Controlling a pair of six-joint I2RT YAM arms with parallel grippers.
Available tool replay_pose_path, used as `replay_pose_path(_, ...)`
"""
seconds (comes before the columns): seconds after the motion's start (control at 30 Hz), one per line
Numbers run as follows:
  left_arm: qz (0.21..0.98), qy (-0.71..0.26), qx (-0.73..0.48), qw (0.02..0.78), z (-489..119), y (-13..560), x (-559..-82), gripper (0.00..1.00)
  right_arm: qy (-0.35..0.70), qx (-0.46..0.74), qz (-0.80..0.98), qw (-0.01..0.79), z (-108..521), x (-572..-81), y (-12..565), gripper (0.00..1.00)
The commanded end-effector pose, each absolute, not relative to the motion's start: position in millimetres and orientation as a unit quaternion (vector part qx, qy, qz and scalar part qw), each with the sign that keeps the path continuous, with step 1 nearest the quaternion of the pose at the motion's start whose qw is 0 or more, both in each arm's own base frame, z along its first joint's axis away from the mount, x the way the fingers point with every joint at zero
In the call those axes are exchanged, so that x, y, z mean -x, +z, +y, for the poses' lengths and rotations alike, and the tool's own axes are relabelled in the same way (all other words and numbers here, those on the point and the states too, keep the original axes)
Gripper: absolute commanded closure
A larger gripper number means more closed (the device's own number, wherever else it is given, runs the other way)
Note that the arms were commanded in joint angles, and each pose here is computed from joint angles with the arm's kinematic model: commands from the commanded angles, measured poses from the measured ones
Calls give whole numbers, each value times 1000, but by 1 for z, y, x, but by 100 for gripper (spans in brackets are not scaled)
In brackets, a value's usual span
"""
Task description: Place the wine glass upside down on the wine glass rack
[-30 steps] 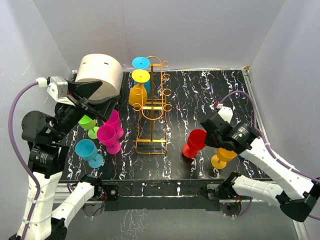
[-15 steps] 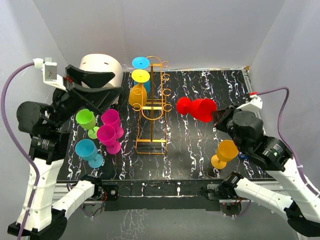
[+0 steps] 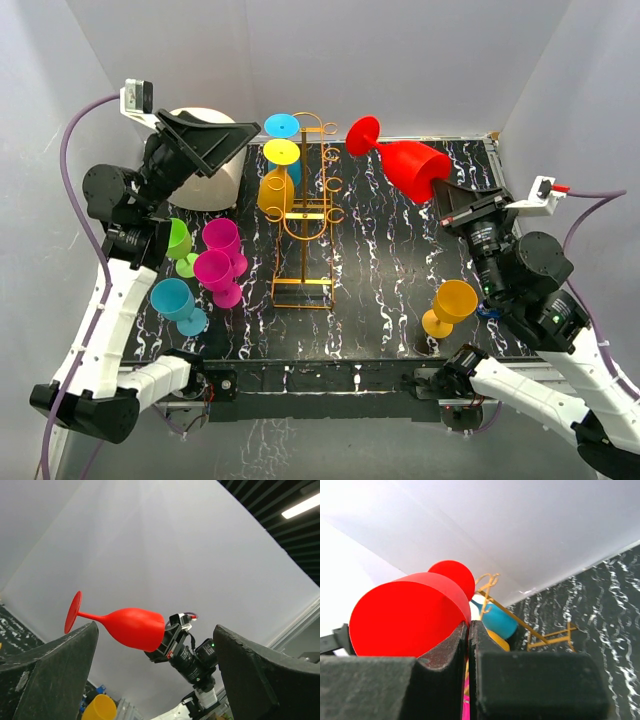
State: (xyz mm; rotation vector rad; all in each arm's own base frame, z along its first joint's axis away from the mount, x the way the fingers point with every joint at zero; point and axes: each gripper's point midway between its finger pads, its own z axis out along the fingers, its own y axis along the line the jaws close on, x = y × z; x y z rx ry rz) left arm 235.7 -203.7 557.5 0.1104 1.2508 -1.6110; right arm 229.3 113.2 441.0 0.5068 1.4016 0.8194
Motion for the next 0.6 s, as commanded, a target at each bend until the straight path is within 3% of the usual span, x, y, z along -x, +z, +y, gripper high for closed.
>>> replay_pose_path(0.0,464,-716,-50,520,-201,591,-216,3,430,-222,547,683,124,-230,491,100)
replay_pose_path(0.57,481,-752,83,443,-275,556,-254,1,502,-205,507,670,149,-230,510,100)
